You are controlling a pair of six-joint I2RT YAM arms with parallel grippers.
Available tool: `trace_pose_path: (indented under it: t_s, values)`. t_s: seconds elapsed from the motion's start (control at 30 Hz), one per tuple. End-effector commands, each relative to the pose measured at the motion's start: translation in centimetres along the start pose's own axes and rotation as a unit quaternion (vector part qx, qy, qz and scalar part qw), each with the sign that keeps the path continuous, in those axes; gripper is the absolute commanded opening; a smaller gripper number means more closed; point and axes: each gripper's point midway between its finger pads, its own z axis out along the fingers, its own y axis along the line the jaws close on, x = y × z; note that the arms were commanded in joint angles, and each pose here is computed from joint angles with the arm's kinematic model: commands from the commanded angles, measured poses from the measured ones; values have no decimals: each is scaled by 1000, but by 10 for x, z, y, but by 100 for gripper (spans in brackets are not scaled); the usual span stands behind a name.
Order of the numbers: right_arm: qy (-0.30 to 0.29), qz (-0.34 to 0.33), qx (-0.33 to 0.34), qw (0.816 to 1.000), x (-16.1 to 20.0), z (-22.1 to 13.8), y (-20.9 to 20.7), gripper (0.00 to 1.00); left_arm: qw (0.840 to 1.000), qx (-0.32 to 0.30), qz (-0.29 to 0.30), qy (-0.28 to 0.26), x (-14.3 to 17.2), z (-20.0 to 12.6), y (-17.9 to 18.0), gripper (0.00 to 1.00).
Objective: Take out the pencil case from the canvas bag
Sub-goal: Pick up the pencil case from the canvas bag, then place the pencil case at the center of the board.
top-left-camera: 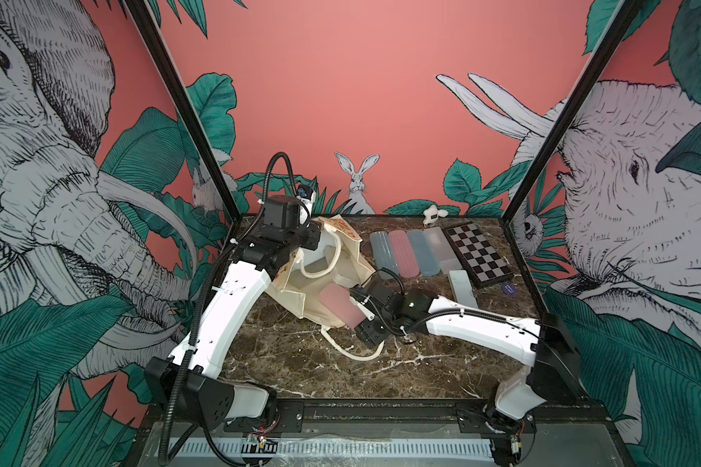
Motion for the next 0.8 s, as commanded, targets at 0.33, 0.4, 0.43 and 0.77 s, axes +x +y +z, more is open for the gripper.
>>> trace_pose_path:
  t_s: [0.33, 0.4, 0.43, 0.77]
  values:
    - [-79, -19, 49, 996, 12, -32, -28, 72, 991, -89, -83, -54, -19, -28, 36, 0]
    - [-92, 2, 72, 993, 14, -36, -40, 71, 989, -102, -93, -59, -17, -34, 41, 0]
    - [-98, 16, 82, 992, 16, -38, -47, 71, 987, -109, -98, -61, -17, -37, 44, 0]
    - [-74, 168, 161, 970, 63, -39, -117, 69, 973, -156, -157, -60, -11, -65, 63, 0]
